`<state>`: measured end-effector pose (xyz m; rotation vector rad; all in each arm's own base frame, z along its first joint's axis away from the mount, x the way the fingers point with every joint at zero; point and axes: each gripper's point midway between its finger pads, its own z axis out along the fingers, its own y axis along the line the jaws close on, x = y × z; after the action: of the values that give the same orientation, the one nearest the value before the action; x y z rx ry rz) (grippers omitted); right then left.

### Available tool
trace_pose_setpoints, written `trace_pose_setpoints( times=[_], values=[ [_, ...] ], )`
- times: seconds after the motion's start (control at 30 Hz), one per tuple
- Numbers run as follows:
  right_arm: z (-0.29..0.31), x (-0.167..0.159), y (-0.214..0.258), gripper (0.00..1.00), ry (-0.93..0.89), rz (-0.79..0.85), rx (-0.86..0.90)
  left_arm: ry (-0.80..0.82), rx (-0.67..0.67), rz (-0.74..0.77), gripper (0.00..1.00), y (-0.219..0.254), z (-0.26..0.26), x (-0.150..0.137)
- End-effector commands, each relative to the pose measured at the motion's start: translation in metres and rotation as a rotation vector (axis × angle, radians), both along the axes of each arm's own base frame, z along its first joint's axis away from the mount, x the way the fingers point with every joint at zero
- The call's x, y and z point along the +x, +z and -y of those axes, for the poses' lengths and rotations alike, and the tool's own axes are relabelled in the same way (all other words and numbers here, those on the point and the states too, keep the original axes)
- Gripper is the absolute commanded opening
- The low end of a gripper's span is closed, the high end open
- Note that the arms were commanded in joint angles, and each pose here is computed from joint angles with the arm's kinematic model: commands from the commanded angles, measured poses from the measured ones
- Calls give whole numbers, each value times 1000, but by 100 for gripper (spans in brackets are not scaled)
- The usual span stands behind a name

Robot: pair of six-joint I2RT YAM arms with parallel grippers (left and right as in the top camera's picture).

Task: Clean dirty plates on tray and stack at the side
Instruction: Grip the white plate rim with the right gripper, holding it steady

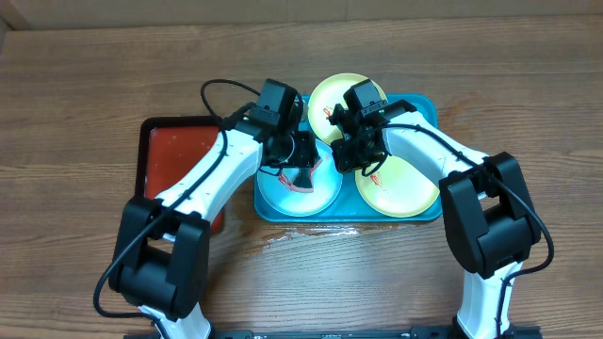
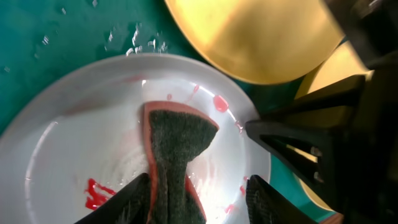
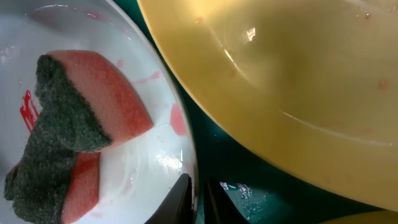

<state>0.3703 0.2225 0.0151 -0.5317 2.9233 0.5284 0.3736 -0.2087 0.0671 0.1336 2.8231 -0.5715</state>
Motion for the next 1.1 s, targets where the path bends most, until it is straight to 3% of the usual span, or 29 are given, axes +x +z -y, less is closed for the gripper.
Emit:
trace_pose_setpoints(
  times=[0.0, 0.5, 0.57, 0.73, 0.8, 1.07],
  values=[
    [-2, 8, 3, 10, -6, 18, 8, 2, 36, -36, 47, -20, -2, -4],
    [-2, 9, 3, 8, -10, 21, 10, 8, 70, -124, 38, -55, -1, -14],
    [-2, 9, 3, 8, -10, 21, 10, 8, 68, -117, 33, -54, -1, -12],
    [-2, 9, 3, 8, -10, 22, 10, 9, 65, -110, 4, -53, 0, -10],
    [-2, 9, 3, 8, -10, 22, 10, 10, 70, -111, 4, -53, -1, -10],
    [-2, 9, 3, 7, -10, 22, 10, 120, 375, -76, 4, -52, -64, 0]
  ],
)
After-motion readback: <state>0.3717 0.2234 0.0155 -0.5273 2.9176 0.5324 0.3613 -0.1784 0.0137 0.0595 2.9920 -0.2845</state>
